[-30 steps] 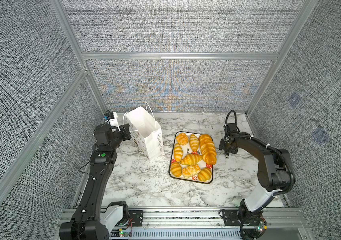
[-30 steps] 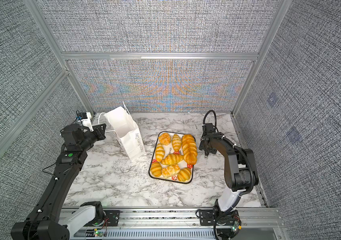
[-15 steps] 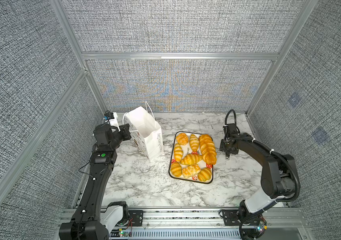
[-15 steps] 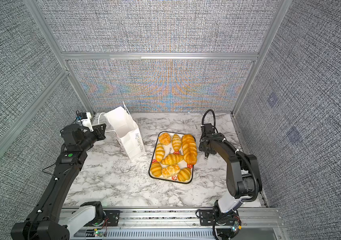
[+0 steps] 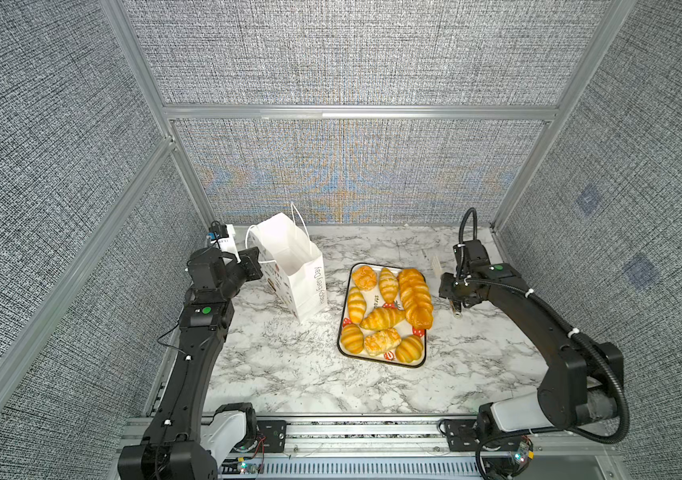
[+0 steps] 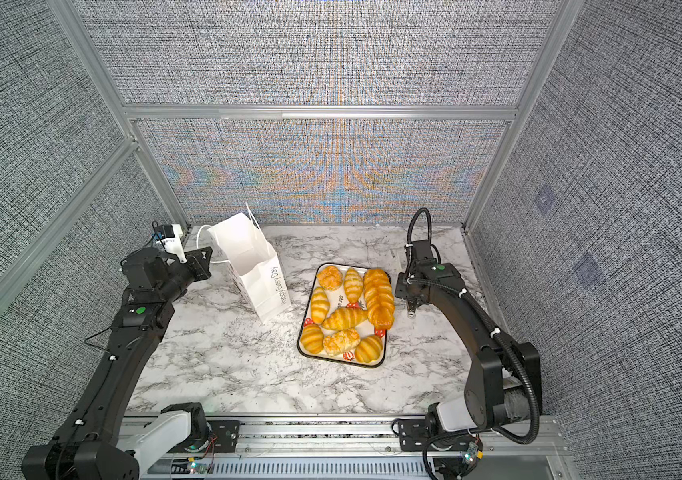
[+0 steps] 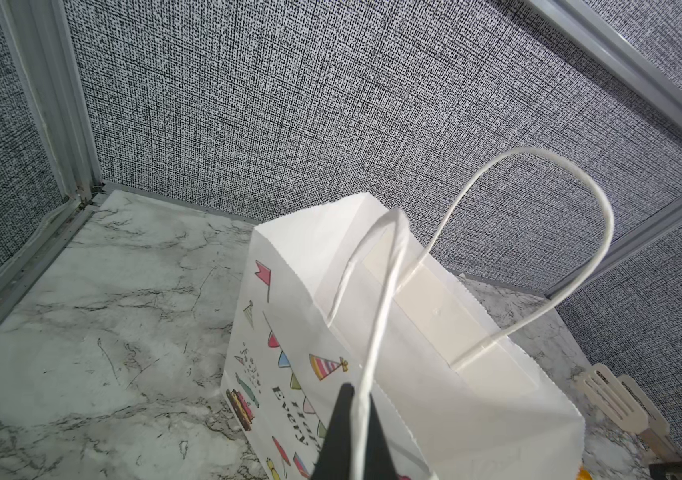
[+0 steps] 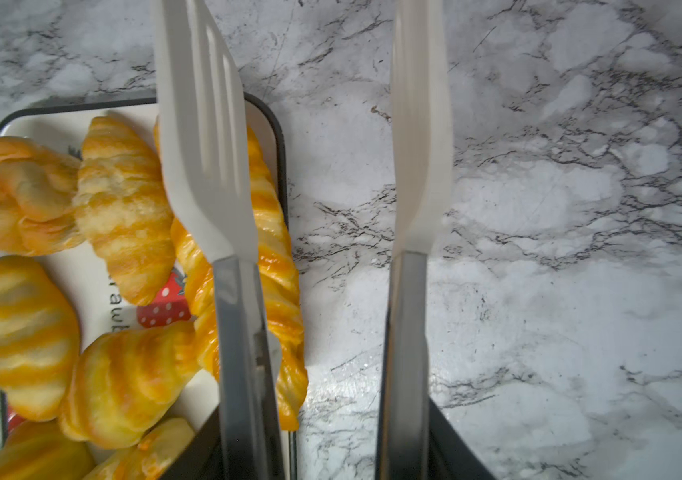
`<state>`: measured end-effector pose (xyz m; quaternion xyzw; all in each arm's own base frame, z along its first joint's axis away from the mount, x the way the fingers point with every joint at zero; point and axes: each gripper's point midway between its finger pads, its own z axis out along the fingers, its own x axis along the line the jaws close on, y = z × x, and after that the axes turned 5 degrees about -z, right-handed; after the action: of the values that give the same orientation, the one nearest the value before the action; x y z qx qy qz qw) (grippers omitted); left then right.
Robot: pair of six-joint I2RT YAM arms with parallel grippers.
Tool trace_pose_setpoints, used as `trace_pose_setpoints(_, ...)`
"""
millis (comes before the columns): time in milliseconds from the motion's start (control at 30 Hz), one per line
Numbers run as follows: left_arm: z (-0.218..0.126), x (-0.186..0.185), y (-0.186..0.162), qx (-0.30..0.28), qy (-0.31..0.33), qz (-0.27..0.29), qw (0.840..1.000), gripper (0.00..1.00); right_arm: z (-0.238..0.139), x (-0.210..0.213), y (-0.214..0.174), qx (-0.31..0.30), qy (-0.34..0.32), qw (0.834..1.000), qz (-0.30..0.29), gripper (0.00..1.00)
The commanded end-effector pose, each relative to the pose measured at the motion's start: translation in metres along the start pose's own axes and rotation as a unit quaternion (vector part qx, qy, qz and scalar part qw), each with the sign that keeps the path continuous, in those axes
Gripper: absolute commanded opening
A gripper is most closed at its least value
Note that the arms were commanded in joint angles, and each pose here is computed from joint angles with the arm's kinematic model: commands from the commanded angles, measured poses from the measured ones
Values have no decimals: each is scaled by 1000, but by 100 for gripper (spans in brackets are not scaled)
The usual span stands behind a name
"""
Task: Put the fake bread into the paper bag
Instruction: 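Move the held tongs over the tray toward the twisted bread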
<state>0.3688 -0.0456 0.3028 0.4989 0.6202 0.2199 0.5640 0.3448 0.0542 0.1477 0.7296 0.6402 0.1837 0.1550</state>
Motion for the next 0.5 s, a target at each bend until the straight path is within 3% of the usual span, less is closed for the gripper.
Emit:
trace_pose_setpoints(0, 0, -4, 3, -7, -12, 3, 1000, 0, -6, 14, -16, 24, 44, 999, -2, 52)
trace_pose_setpoints(133, 1, -5, 2, -4, -16, 2, 1000, 0, -12, 23, -27, 27, 78, 997, -1, 52)
trace_pose_setpoints(467, 2, -6, 0, -2, -19, 0, 1000, 0, -16, 25, -48, 44, 93, 995, -4, 52)
